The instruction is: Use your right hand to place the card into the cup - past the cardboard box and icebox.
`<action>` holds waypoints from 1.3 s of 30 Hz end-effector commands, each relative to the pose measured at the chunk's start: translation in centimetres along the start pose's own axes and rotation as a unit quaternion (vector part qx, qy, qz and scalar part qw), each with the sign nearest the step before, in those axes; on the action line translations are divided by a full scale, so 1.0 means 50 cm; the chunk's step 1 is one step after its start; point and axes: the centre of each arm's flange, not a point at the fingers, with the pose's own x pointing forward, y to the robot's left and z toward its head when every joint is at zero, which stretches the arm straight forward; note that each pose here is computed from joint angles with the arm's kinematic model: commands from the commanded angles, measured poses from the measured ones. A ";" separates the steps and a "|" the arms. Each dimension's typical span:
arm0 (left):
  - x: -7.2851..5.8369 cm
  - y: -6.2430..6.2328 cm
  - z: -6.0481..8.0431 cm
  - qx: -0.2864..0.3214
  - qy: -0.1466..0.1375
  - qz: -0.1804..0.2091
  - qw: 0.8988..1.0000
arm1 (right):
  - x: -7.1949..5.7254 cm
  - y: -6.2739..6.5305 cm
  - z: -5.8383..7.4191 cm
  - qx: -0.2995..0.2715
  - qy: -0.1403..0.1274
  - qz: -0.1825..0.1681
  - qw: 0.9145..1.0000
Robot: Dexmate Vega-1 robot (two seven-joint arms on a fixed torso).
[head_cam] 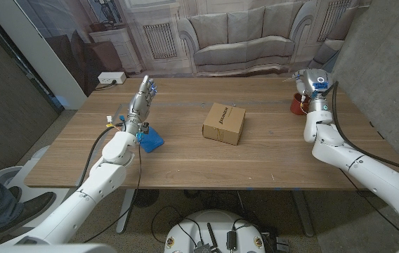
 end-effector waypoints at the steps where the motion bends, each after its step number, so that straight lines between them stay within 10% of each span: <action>1: 0.008 -0.004 -0.006 -0.003 0.003 -0.003 1.000 | 0.002 0.017 -0.019 -0.025 0.021 0.020 0.999; 39: 0.012 -0.013 0.000 0.004 0.011 -0.015 1.000 | 0.005 0.045 -0.082 -0.074 0.094 0.092 0.989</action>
